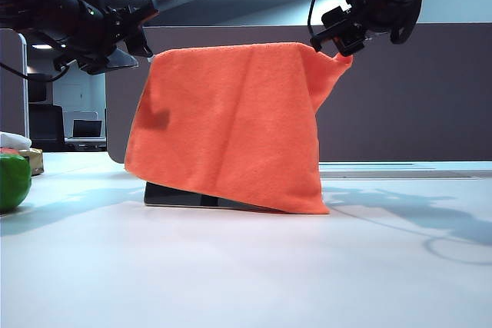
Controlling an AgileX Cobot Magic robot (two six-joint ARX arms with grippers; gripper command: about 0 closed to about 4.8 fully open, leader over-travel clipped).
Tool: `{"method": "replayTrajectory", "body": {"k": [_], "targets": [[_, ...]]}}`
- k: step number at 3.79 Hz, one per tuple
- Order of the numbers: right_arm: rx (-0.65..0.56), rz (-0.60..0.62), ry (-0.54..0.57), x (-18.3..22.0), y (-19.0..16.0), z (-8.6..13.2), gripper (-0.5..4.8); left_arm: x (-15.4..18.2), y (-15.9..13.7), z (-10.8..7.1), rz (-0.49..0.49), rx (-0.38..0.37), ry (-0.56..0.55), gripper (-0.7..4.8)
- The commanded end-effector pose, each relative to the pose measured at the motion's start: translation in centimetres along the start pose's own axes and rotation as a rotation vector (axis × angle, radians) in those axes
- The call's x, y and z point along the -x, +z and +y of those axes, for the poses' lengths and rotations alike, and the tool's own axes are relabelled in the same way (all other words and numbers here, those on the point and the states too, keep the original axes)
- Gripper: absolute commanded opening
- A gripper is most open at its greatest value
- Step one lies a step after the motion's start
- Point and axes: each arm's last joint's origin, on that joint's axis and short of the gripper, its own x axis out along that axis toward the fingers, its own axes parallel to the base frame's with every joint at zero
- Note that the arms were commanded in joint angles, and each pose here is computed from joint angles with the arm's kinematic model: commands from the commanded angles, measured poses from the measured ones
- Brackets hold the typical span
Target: Pick up the cloth from the table and use it to cover the mirror.
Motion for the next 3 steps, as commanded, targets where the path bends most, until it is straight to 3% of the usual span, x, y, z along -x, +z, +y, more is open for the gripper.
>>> {"method": "replayTrajectory", "body": {"k": [1,2,3], "targets": [[0.183,0.348,0.192,1.4,-3.0,1.4,4.79,0.1,0.3,-0.1,-0.017,-0.002,-0.002,1.59],[0.009,0.370,0.065,1.7,-2.7,0.9,4.79,4.6,5.6,2.1,-0.042,-0.043,0.130,1.47],[-0.034,0.342,0.046,2.1,-2.0,0.3,4.79,5.6,5.7,2.4,0.045,-0.120,0.167,1.41]]}}
